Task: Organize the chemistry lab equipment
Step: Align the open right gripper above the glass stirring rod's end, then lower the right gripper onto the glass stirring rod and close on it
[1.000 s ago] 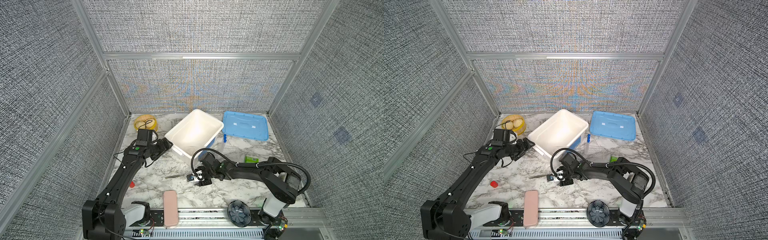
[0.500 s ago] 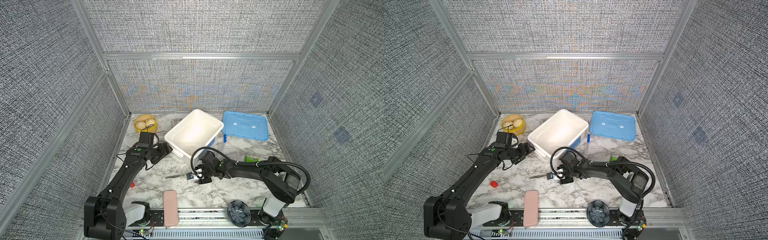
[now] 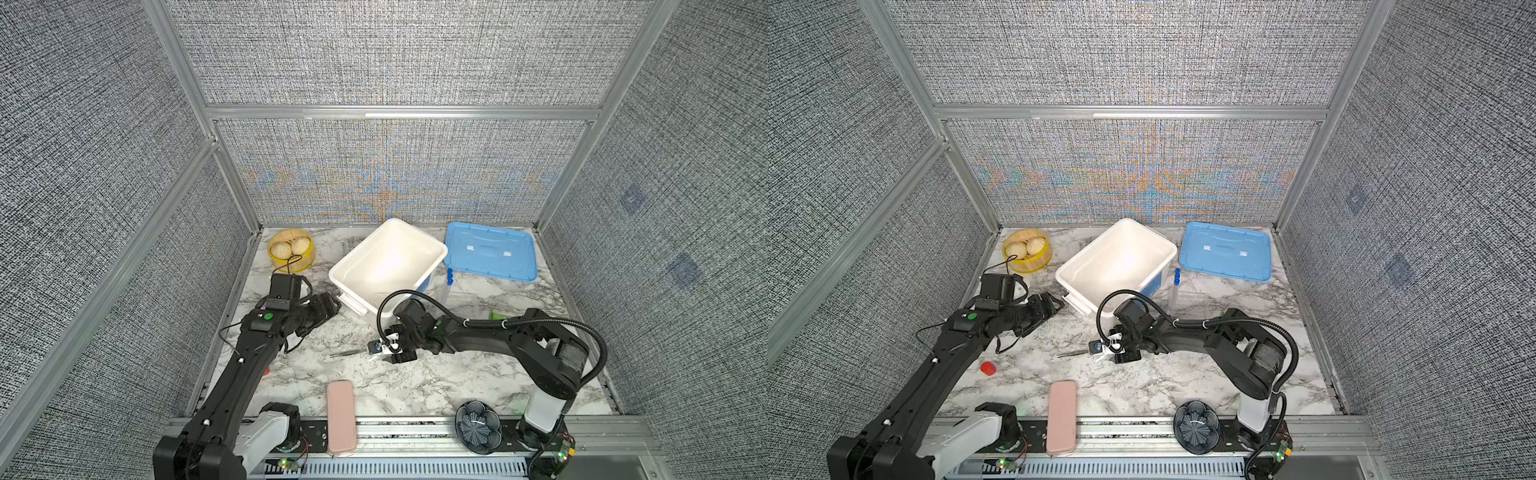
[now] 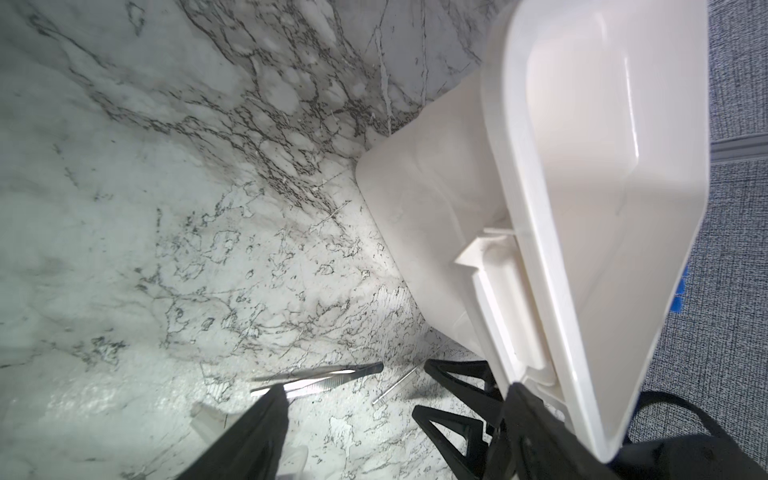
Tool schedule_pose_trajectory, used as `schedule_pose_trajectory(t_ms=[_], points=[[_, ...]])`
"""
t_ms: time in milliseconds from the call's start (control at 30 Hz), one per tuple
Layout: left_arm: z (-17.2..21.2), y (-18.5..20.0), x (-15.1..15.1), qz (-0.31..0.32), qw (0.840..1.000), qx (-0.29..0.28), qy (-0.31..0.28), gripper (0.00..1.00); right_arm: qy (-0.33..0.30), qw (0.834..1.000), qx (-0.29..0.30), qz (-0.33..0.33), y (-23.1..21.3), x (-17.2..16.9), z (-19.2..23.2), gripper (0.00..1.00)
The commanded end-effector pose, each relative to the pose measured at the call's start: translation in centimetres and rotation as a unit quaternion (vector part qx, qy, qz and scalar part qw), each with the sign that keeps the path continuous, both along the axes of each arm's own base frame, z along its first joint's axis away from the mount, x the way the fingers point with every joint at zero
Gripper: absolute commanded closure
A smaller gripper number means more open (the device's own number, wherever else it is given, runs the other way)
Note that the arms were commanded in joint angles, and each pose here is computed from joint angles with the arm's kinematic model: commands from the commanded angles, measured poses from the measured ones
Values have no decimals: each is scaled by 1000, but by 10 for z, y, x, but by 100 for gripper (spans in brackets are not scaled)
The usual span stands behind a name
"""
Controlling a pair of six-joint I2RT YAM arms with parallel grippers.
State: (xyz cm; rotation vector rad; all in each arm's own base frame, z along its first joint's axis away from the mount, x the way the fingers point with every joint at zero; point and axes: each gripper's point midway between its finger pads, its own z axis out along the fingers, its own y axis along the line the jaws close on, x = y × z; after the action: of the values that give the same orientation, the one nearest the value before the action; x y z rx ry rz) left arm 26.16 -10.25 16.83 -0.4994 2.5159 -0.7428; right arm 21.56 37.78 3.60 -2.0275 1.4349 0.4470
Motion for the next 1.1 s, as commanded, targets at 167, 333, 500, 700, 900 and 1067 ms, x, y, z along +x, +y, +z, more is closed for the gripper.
schedule_pose_trajectory(t_ms=[167, 333, 500, 700, 900, 1067], points=[[8, 16, -16, 23, 999, 27, -14, 15, 110, 994, -11, -11, -6, -13, -9, 52], [9, 10, -12, 20, 1000, 11, -15, 15, 142, 989, -37, -19, -19, -25, -22, 65], [6, 11, -15, 17, 1000, 16, -10, 15, 153, 986, -61, -23, -37, -39, -35, 67], [7, 8, -21, 5, 1000, 10, -13, 15, 132, 988, -79, -27, -48, -43, -32, 68], [12, 8, -25, -1, 1000, 11, -16, 15, 110, 992, -62, -24, -44, -37, -21, 68], [12, 6, -24, -5, 1000, 5, -12, 15, 96, 993, -74, -12, -38, -28, -17, 68]])
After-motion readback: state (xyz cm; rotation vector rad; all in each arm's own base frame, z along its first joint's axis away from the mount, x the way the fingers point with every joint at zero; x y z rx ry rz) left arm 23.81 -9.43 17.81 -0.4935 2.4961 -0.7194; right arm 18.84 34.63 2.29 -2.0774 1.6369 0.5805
